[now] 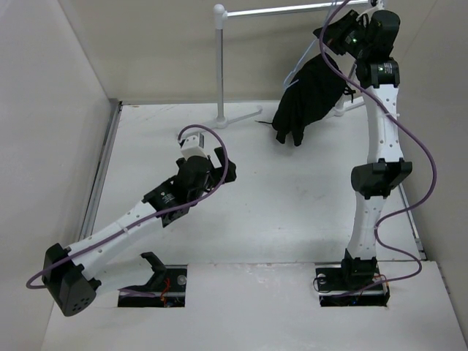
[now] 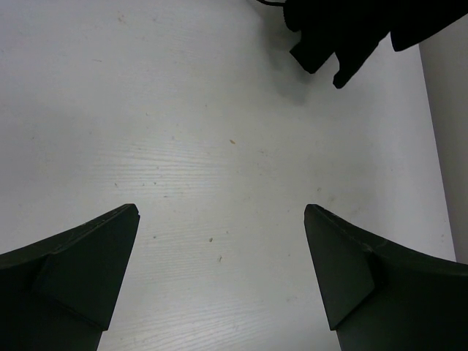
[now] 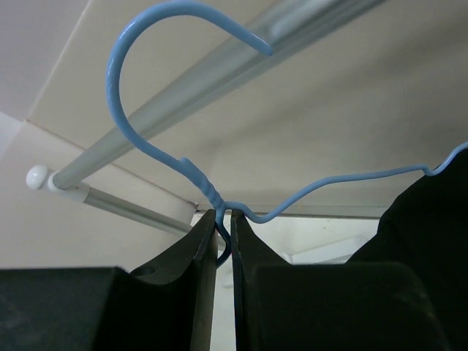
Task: Place the trousers on the hanger
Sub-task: Place the hanger at the clothesline.
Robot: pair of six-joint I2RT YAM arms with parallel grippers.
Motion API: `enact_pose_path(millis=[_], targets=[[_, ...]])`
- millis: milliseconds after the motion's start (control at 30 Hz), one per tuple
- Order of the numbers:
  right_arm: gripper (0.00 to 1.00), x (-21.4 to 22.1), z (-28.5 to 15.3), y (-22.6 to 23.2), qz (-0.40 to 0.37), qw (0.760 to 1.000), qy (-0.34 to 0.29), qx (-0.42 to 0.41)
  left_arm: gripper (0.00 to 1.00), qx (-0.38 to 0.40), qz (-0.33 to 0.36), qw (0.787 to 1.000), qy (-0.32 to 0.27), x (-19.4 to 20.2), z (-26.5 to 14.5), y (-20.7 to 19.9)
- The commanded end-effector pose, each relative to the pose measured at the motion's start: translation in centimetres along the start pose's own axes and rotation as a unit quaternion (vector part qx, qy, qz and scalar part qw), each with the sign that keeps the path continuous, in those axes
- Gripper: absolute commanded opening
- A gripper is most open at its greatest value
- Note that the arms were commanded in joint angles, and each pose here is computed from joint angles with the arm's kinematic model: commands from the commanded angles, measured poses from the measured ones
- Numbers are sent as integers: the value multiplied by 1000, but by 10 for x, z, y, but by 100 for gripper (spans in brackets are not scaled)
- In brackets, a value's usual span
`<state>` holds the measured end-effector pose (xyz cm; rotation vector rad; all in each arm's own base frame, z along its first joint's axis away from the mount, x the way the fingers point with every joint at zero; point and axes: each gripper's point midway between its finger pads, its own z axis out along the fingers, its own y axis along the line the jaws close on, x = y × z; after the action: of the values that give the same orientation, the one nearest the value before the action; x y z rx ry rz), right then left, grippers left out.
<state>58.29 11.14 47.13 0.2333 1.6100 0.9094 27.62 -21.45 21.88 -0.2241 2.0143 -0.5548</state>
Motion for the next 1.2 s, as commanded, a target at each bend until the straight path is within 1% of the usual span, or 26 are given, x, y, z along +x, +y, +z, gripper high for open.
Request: enact_pose_path(millis=[0,133,200,333,533,700,833,933,1167], targets=[[0,-28,-8,25,-25,998,-40,-41,100,13,-15,1000,-16,-9,2,-7],[0,-15,-1,7,-23,999,-21,-22,100,12,-16,1000,-17,-9,2,-7],[0,-13,1,6,-22,999,-18,-22,100,12,-17,1000,-18,-10,2,-6],[0,-24,-13,23,-49,998,-29,-28,100,11,-18,1000,-18,-10,2,-5],[0,-39,-39,73,-90,992,-53,-67,100,12,-19,1000,-20,-11,0,-7],[0,-23,-31,82,-84,992,-32,-88,100,14,-20,999,-22,-13,-1,-8],[0,-6,-25,101,-95,989,-21,-113,100,16,-18,1000,-20,-11,-1,-10],[0,-7,-28,121,-112,983,-33,-140,100,16,-17,1000,-17,-9,0,-11],[0,-21,-38,141,-128,976,-60,-163,100,14,-21,1000,-16,-5,0,-8]])
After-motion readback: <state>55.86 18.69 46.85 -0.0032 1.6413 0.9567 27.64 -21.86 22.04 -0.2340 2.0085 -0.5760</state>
